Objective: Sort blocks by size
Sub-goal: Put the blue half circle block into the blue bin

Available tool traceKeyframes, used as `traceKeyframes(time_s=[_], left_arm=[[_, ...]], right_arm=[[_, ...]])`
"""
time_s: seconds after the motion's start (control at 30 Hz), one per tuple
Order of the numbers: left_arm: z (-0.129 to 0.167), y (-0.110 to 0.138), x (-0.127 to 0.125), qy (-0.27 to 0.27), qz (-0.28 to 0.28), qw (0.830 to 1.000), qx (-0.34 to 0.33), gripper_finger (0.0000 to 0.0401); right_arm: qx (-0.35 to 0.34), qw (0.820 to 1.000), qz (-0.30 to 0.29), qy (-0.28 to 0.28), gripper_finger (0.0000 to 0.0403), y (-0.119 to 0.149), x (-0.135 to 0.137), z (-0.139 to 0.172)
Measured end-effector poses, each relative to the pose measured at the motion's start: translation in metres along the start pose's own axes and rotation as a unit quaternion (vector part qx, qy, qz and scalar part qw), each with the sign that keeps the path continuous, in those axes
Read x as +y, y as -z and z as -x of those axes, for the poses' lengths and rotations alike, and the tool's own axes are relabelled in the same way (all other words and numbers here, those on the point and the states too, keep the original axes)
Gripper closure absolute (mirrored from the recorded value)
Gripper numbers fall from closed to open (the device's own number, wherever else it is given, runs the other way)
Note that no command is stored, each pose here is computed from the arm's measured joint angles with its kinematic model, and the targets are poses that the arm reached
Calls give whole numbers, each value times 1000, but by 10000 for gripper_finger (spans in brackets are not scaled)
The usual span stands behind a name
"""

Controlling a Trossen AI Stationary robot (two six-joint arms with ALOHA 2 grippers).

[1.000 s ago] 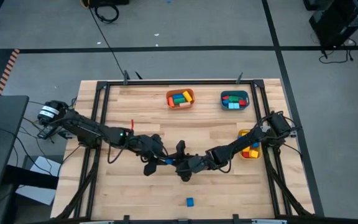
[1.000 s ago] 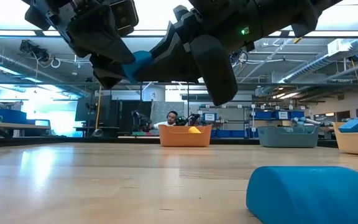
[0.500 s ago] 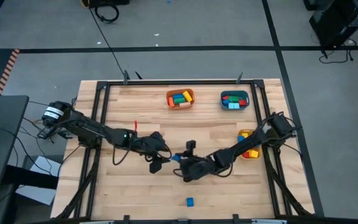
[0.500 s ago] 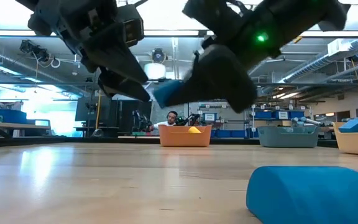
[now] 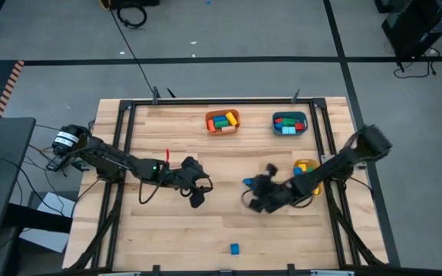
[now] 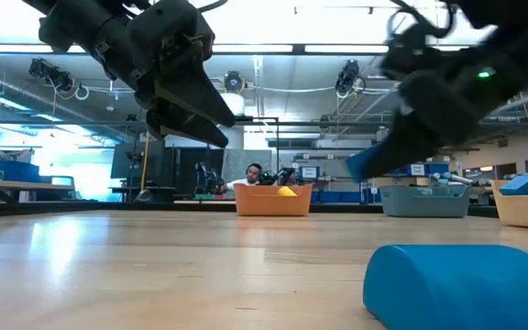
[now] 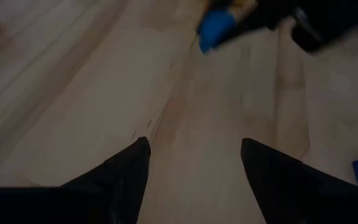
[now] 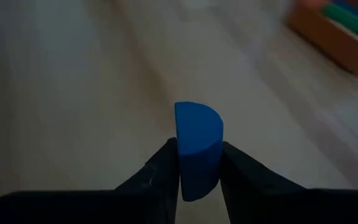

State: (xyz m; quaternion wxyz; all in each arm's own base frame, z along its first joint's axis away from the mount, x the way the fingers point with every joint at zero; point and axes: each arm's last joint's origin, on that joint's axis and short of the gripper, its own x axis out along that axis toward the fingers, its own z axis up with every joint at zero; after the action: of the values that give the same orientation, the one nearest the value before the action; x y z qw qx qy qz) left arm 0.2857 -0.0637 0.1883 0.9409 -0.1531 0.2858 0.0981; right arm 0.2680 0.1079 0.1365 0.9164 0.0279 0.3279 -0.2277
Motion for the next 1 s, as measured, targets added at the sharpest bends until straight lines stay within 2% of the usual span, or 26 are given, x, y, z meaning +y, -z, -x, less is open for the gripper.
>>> traceKeyframes(time_s=[0.2, 0.37, 0.6, 0.77, 0.87, 1.0], left_arm=[[0, -1, -1, 4, 2, 1000, -6, 140], [0, -2, -1, 7, 5, 1000, -12, 140], [0, -6, -3, 17, 12, 999, -31, 140], [0, -7, -4, 20, 13, 999, -36, 140], [0, -7, -4, 20, 13, 999, -36, 140], [0, -7, -4, 20, 13, 999, -35, 140]], right_arm=[[-26, 990, -132, 31, 300, 6, -63, 23], [-36, 977, -197, 76, 301, -8, -111, 32], [3, 953, -263, 148, 301, -21, -180, 29], [38, 925, -315, 208, 296, -16, -224, 20], [56, 912, -331, 234, 289, -11, -244, 16], [78, 906, -335, 246, 281, -6, -257, 11]])
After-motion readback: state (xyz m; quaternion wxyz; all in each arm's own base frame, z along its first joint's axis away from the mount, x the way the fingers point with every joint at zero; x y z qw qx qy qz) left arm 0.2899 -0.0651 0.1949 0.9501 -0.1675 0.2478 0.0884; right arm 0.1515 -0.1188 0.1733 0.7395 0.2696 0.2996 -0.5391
